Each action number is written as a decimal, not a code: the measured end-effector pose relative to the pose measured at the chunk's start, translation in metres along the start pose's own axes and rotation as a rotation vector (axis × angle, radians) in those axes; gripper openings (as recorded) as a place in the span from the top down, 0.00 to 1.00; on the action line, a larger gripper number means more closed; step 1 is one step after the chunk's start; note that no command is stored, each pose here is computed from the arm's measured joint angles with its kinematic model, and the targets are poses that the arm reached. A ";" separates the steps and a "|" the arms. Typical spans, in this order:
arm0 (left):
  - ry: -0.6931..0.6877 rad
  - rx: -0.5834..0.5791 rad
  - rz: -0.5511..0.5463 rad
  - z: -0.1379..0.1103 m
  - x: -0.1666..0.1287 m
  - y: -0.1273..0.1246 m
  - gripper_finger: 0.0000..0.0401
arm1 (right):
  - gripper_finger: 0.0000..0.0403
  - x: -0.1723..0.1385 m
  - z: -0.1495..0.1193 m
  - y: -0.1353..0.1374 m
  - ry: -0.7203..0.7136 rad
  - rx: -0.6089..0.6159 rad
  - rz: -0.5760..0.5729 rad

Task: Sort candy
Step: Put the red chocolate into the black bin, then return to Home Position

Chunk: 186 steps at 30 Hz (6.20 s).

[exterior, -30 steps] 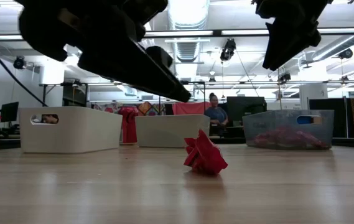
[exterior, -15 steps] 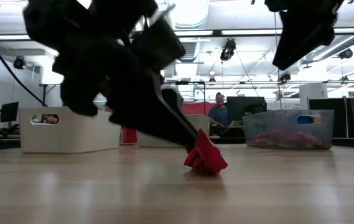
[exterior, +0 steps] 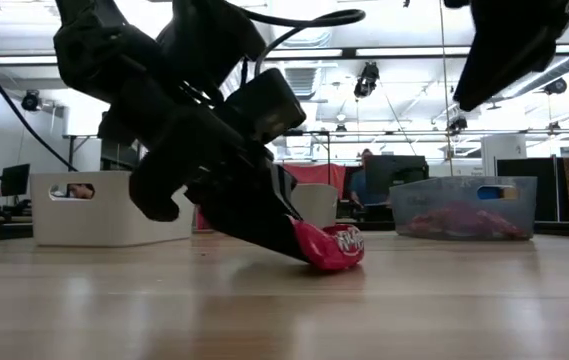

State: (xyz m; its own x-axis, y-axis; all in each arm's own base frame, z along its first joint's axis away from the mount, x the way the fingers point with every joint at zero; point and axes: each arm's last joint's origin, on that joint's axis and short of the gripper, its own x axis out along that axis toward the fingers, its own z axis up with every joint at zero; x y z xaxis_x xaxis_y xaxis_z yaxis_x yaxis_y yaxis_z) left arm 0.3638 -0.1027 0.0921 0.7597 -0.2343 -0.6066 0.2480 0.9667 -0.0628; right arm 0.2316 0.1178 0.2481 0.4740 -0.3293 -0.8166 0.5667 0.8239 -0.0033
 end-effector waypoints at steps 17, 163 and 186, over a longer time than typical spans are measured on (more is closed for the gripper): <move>-0.230 0.000 0.119 0.082 -0.110 0.006 1.00 | 0.59 -0.018 -0.006 0.039 -0.525 -0.368 0.070; -0.655 0.077 0.181 -0.101 -0.285 -0.002 1.00 | 0.92 0.084 -0.048 -0.161 -0.702 -0.339 0.345; -0.522 0.058 0.177 -0.108 -0.274 -0.002 1.00 | 0.93 0.096 -0.073 -0.171 -0.537 -0.043 0.301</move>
State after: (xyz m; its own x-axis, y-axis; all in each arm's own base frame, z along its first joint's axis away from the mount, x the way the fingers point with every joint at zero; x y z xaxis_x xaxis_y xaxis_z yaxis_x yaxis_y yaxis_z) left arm 0.0902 -0.0293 0.1729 0.9862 -0.1032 -0.1295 0.1112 0.9922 0.0568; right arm 0.1312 -0.0214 0.1283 0.8885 -0.2563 -0.3805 0.3329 0.9309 0.1502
